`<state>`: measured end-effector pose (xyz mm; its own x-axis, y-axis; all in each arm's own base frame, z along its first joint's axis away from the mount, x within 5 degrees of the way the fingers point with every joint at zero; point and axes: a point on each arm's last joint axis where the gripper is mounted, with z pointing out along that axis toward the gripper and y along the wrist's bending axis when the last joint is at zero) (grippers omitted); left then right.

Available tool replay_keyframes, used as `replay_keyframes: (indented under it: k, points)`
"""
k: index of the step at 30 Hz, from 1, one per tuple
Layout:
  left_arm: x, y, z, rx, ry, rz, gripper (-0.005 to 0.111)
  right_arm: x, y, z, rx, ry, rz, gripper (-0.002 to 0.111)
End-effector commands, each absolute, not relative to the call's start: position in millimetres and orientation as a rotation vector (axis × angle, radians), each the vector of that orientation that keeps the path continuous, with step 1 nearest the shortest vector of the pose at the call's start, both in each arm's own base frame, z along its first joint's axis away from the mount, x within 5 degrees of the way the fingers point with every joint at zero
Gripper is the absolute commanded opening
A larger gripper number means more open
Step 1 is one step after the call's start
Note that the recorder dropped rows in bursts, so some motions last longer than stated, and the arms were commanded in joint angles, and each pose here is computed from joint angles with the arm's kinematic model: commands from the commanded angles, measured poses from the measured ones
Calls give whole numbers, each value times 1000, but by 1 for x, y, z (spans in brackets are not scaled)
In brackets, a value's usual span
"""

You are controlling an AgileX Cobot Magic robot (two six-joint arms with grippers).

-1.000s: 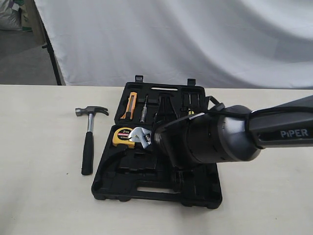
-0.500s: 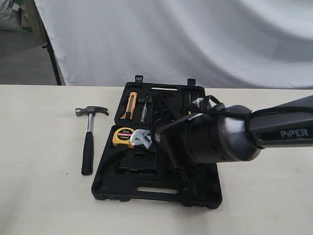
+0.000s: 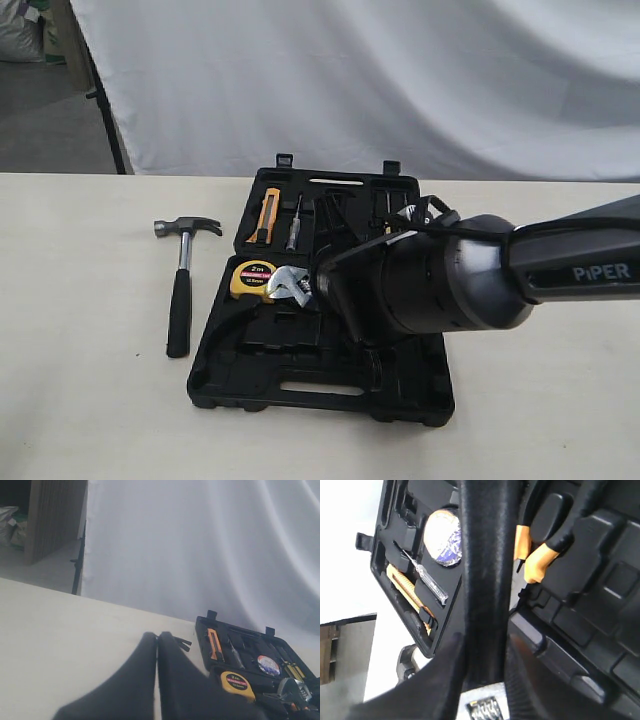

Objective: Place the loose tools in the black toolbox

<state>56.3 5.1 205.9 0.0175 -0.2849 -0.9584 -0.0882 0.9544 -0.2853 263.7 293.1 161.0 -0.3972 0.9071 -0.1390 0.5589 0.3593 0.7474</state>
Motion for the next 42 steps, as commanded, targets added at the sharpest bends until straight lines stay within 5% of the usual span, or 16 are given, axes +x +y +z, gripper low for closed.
replay_keyframes:
  k: [1,42]
  points:
    - [56,5,208,-297,1538,-166,1,264,294,167,1164,2104,819,0]
    - [56,5,208,-297,1538,-166,1,265,298,169,1052,2123,835,0]
